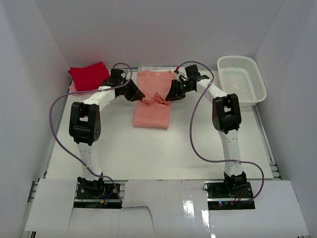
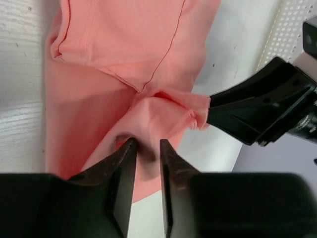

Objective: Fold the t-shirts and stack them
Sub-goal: Fold the folded rectangular tshirt in 1/3 of the way

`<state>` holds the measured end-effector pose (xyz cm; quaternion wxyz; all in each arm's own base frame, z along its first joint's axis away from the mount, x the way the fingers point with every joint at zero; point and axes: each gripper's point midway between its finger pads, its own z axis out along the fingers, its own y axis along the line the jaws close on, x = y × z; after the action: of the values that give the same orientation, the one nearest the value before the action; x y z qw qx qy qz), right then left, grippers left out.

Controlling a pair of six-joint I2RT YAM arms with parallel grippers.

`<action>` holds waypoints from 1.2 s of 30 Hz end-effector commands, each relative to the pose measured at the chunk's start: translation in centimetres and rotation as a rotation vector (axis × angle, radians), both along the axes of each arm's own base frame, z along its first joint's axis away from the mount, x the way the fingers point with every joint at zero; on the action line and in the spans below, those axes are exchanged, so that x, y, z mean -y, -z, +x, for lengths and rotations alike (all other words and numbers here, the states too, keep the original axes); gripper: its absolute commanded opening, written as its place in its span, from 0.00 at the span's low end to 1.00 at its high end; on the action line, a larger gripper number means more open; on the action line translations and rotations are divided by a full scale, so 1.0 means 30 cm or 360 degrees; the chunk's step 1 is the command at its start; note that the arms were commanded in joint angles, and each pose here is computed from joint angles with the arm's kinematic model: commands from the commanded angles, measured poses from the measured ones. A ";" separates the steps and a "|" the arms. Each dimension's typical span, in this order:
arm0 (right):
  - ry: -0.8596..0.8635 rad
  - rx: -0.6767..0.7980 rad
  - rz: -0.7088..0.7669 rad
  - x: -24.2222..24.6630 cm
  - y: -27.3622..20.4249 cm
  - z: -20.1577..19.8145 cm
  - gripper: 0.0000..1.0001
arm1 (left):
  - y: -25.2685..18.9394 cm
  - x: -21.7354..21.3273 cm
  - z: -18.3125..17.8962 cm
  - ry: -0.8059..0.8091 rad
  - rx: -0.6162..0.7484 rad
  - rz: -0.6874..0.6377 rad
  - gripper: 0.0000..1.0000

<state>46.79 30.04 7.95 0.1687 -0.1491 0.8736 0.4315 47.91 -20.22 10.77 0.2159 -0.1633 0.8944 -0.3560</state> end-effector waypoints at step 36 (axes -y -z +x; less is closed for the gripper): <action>-0.0256 0.0150 0.0693 -0.319 -0.207 -0.204 0.08 | -0.094 0.083 -0.309 0.0255 0.0333 -0.0356 0.47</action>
<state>39.14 38.70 11.33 0.1861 -0.1861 0.7747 0.5749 38.98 -20.68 12.19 0.2548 -0.1157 0.8568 -0.4332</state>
